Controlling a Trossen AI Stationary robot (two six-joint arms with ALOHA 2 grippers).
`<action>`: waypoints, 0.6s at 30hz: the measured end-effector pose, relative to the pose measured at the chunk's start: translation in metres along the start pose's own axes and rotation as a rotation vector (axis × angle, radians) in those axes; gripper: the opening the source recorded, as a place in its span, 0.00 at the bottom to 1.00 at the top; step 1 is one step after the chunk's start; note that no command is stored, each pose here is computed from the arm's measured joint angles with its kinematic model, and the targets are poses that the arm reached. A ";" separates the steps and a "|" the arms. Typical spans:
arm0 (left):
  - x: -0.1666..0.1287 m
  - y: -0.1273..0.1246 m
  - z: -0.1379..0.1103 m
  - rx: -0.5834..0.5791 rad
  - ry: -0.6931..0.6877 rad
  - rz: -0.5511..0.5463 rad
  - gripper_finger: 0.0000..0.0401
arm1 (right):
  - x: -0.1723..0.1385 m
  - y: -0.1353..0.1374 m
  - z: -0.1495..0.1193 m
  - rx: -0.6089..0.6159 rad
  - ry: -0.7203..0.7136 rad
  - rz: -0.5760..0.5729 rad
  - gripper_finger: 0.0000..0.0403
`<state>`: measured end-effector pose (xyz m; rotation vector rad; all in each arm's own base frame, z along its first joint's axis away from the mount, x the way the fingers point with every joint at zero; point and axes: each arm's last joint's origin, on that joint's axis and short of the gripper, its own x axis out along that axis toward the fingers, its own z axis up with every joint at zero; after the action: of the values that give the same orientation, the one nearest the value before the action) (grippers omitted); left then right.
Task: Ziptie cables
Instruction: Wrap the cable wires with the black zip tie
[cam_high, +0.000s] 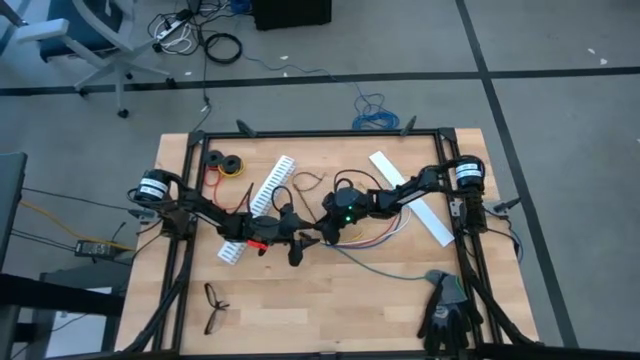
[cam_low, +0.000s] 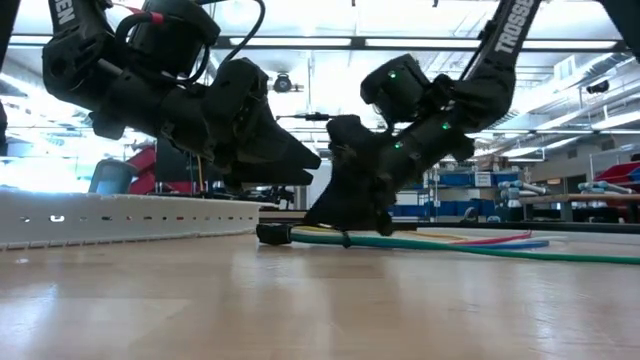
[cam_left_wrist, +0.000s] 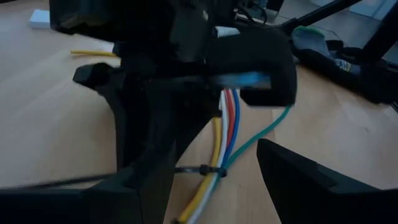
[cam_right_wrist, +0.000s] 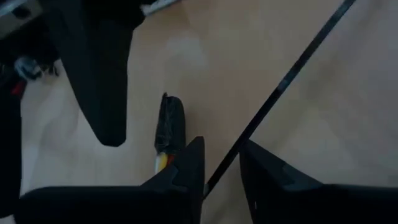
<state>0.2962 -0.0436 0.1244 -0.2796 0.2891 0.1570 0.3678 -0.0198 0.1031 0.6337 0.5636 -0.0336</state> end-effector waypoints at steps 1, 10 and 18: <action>0.000 0.000 0.000 -0.009 0.002 0.001 0.59 | 0.001 0.001 0.001 -0.007 0.006 0.007 0.19; 0.000 0.000 -0.001 -0.019 0.012 0.005 0.59 | 0.000 -0.003 0.001 -0.093 0.068 0.026 0.01; 0.000 0.002 -0.006 -0.099 0.054 0.024 0.59 | -0.024 0.018 0.012 -0.212 0.060 -0.073 0.00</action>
<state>0.2939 -0.0433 0.1187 -0.3792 0.3383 0.1877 0.3571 -0.0157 0.1332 0.4085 0.6384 -0.0234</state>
